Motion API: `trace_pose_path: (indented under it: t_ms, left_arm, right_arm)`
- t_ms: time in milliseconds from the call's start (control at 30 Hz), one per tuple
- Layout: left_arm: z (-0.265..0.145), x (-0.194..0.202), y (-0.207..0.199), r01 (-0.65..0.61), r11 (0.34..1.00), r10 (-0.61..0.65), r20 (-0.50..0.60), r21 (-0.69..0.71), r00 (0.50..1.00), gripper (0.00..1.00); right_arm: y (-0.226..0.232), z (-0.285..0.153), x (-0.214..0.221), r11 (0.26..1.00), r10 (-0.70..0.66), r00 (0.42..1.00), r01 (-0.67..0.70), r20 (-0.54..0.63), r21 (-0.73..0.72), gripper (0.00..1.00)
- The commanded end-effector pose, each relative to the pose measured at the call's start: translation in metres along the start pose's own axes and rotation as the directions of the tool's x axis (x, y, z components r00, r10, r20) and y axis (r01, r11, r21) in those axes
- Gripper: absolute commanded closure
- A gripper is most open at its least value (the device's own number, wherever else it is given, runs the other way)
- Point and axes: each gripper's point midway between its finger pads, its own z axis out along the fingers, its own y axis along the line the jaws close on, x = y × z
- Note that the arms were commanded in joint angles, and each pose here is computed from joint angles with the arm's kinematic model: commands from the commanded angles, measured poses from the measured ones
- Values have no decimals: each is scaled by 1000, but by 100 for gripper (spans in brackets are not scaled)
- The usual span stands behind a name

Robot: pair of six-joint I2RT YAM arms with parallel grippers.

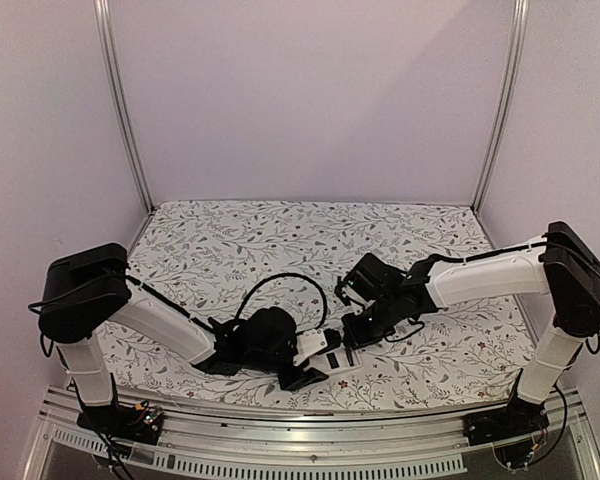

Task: Load the batteries into the remote control
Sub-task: Load the battery into the battery compartment.

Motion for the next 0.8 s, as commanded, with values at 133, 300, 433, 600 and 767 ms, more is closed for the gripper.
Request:
trace_pose_path:
  t_ms: [133, 300, 433, 600, 767]
  left_arm:
    - [2, 87, -13, -20, 999, 28, -275, 32, 961, 51]
    - [2, 87, -14, -21, 999, 30, -274, 34, 961, 51]
    - [2, 87, -14, -22, 999, 30, -273, 34, 961, 50]
    - [1, 88, -13, -22, 999, 30, -276, 33, 961, 50]
    - [2, 87, -13, -22, 999, 30, -274, 31, 961, 51]
  right_arm:
    - [-1, -10, -7, 999, -7, 1000, 6, 14, 42, 85]
    - [1, -9, -7, 999, -11, 1000, 10, 14, 33, 83]
    - [-1, -3, -1, 999, -7, 1000, 7, -7, 33, 84]
    - [-3, 2, 3, 1000, -2, 1000, 2, -18, 29, 86]
    - [-2, 9, 9, 1000, -5, 999, 6, -35, 14, 88]
